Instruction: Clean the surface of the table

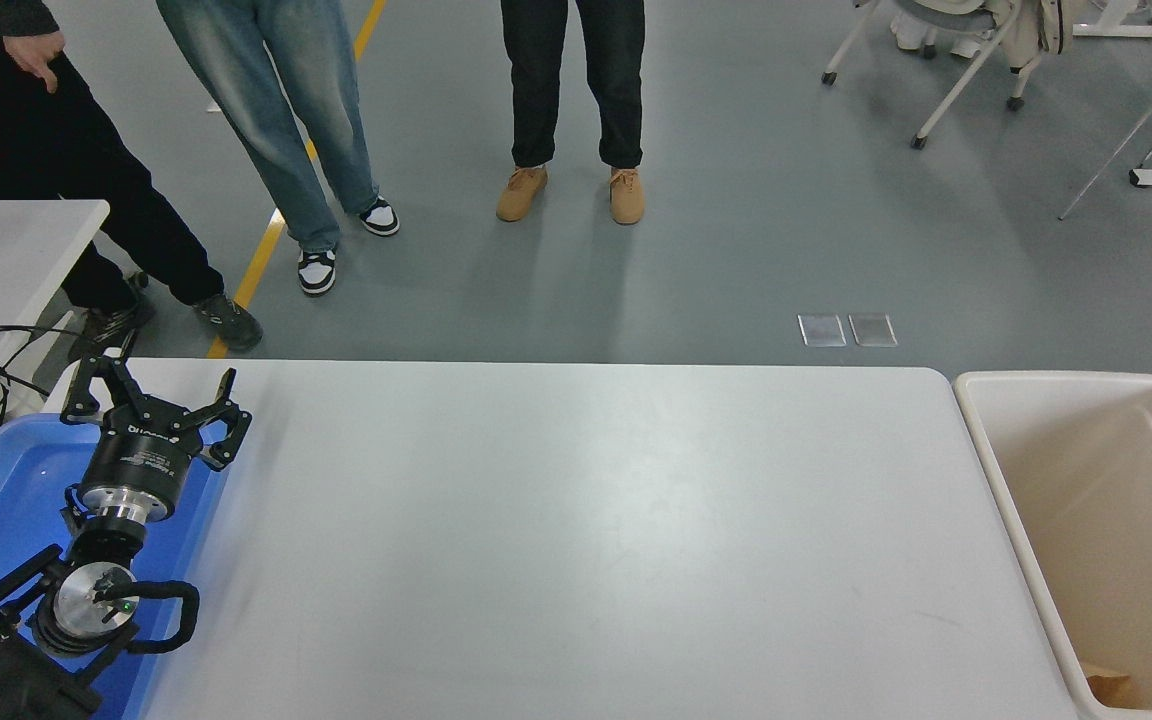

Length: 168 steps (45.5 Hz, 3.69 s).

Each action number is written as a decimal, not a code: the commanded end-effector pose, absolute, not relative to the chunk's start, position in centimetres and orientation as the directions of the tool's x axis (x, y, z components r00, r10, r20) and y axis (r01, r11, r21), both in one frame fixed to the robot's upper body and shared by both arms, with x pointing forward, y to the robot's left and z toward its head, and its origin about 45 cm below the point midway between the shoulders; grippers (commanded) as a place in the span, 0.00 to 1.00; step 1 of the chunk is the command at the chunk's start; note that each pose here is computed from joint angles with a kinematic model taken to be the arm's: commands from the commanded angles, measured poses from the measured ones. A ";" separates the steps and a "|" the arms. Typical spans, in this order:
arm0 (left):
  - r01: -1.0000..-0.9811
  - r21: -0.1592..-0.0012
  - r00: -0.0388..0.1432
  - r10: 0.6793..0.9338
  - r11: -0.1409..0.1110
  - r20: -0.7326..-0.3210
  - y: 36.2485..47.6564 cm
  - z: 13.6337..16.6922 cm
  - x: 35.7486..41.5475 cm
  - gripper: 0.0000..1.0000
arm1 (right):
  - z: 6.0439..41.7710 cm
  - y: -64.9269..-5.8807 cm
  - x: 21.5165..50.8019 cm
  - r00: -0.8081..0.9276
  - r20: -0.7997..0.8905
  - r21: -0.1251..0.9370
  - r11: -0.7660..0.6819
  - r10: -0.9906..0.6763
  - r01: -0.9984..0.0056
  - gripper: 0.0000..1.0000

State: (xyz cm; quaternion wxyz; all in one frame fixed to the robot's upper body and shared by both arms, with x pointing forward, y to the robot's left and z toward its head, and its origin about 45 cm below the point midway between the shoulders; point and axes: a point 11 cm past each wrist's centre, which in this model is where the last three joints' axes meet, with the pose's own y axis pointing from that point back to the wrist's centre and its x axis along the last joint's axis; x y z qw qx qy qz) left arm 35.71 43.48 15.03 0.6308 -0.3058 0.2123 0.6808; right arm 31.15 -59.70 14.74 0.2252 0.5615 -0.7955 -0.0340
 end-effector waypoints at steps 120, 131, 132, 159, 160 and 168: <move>-0.989 -0.096 -0.017 0.729 -0.113 -0.685 43.4 15.01 35.72 0.99 | 9.6 -55.1 33.0 -0.322 0.572 0.337 0.574 -0.754 -0.746 0.98; -0.989 -0.098 -0.017 0.730 -0.115 -0.684 43.5 15.06 35.71 0.99 | 10.8 -57.5 32.0 -0.320 0.506 0.370 0.537 -0.801 -0.758 0.98; -0.989 -0.097 -0.017 0.730 -0.114 -0.684 43.5 15.05 35.71 0.99 | 10.8 -57.6 32.0 -0.313 0.482 0.382 0.518 -0.818 -0.766 0.98; -0.989 -0.097 -0.017 0.730 -0.114 -0.684 43.5 15.05 35.71 0.99 | 18.0 -51.6 40.4 -0.059 -0.020 0.262 0.052 -0.998 -0.964 0.98; -0.989 -0.097 -0.017 0.730 -0.114 -0.684 43.5 15.05 35.71 0.99 | 18.3 -51.6 40.6 -0.063 -0.036 0.247 0.052 -0.997 -0.968 0.98; -0.989 -0.097 -0.017 0.730 -0.114 -0.684 43.5 15.05 35.71 0.99 | 19.9 -50.5 41.9 -0.092 -0.223 0.106 0.070 -0.970 -0.992 0.98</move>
